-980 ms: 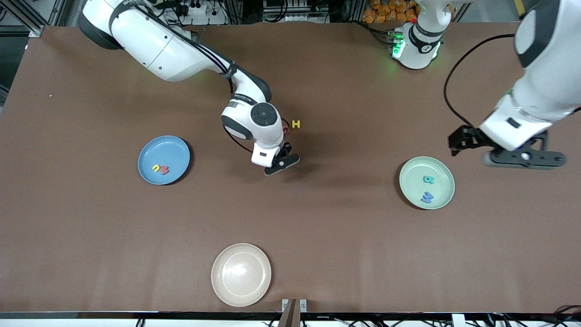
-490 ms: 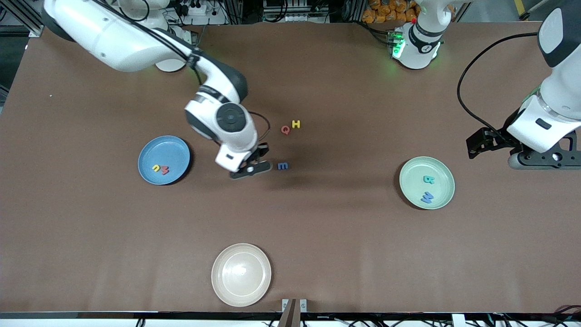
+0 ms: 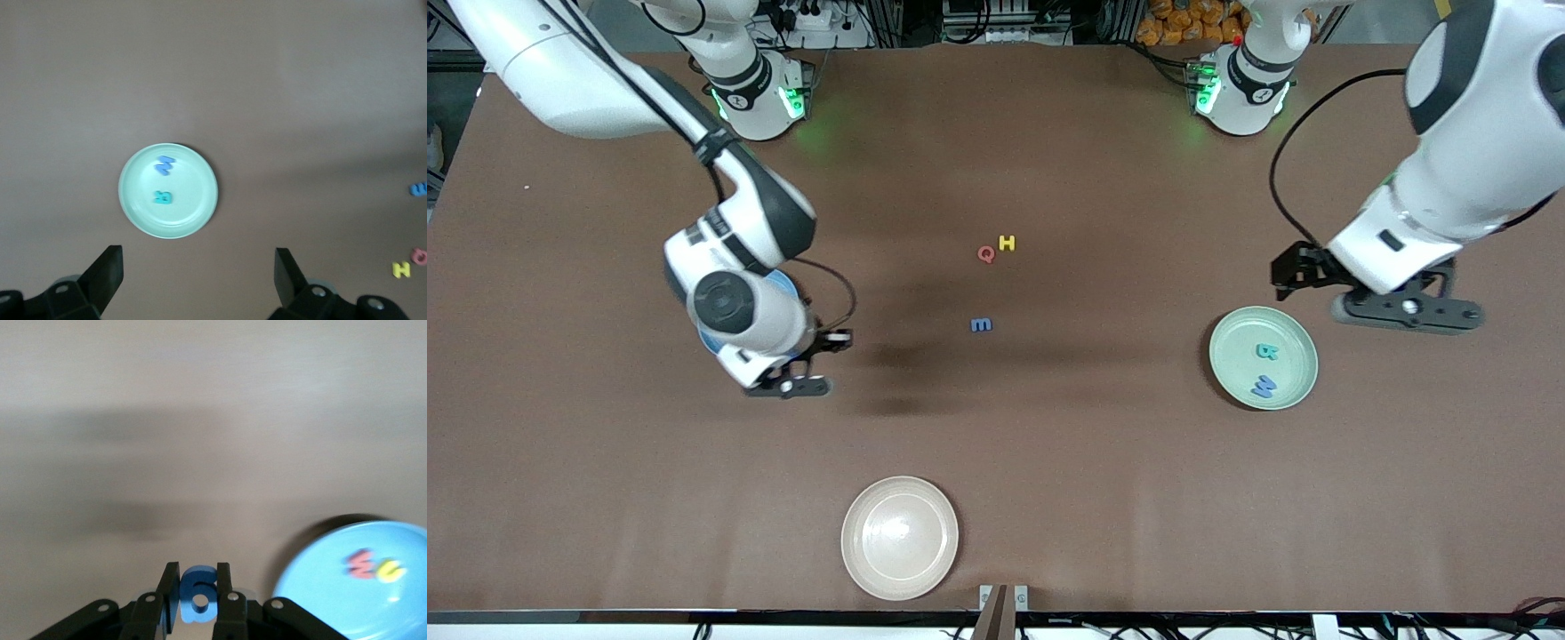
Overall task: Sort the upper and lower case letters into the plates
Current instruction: 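Carry the blue a to the blue plate and release it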
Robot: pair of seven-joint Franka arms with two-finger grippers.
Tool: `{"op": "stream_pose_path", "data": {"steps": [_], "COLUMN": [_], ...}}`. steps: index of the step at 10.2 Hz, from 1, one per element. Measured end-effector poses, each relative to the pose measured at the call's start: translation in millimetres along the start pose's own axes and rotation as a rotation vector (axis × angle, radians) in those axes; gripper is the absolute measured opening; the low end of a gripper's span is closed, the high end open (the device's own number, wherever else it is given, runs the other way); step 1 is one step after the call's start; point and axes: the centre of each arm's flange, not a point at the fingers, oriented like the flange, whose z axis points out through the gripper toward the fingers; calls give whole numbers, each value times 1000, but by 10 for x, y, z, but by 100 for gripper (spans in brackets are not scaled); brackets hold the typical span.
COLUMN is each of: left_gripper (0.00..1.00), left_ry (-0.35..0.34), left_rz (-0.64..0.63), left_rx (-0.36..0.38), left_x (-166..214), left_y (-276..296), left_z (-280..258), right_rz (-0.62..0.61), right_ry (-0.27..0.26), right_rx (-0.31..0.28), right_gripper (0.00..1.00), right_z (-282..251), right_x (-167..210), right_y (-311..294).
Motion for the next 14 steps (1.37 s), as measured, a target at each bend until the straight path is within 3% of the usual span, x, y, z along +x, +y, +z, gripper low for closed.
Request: {"op": "stream_pose_path", "data": {"steps": [3,9,11,14], "left_gripper": [100,100,100,100], "left_ry": [-38,-104,-124,-116], "left_rz": [131,53,-17,-148], "left_rx": [-23,-48,-48,-11], "left_x": [-59,-572,-765,-1028], "left_y": [835,2798,3231,3737], "left_z": [244,964,1200,1579], "right_rz": [-29,-42,-45,-50], "right_ry": [-71,-112,-125,-108], "right_rx": [17,-18,-21,-23], "right_gripper": [26,27,36,74], "right_z": [146,680,740,686], "right_x": [99,-307,-345,-319], "right_y": [1183,1310,1296,1258]}}
